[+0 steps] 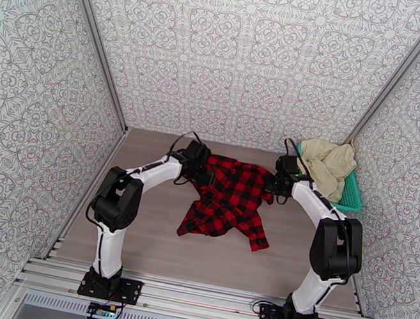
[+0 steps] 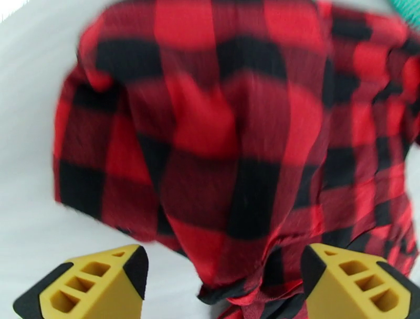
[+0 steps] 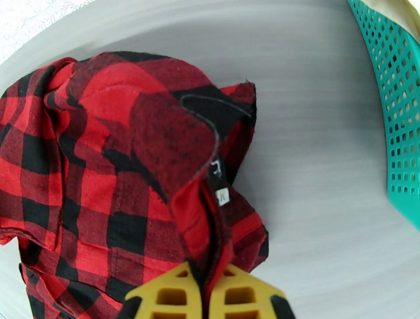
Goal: Fold and stack the mixed laundry pile
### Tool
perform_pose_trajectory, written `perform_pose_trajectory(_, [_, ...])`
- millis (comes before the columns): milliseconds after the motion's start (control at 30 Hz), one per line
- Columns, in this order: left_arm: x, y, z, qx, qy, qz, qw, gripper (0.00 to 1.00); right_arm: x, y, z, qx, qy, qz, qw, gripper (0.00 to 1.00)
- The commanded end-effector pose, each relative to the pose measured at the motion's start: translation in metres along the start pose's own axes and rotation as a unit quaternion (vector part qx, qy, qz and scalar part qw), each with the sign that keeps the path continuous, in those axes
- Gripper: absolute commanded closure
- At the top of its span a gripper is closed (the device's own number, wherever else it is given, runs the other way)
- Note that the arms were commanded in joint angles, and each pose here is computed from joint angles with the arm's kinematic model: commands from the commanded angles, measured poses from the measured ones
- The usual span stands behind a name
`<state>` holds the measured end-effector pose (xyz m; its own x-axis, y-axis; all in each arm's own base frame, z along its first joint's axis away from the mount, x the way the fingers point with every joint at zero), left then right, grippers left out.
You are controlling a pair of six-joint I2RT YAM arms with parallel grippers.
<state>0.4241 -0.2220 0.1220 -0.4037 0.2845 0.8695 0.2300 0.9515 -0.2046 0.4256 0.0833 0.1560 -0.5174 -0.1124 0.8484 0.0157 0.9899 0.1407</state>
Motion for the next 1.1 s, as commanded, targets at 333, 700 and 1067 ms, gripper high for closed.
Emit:
perform_pose_trajectory(333, [0.018,-0.022,-0.049,-0.030,-0.072,0.005,0.997,1.00,0.015,0.004,-0.003,-0.007,-0.013,-0.027,1.000,1.00])
perform_pose_trajectory(700, [0.218,-0.006,-0.118,0.057,-0.305,0.257,0.915,1.00,0.094,0.017,-0.015,0.006,-0.089,-0.082,0.993,1.00])
perform_pose_trajectory(1067, [0.404,-0.017,-0.083,-0.011,-0.439,0.267,0.858,1.00,0.263,0.015,-0.038,0.033,-0.279,-0.076,0.957,1.00])
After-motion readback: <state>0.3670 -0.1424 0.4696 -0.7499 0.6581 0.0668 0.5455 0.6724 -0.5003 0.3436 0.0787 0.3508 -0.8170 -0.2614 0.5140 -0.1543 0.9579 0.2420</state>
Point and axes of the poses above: each hand's point on the last joint's axis, 136 mm out from that joint toward the fingers, its own x axis back along the fingers, its own y axis along the line the jaws close on, z = x × y, the point moved 5 cm from there along x, back along the fingers, and after that the axes turned 4 degrees about x, right-handed, at the moved point
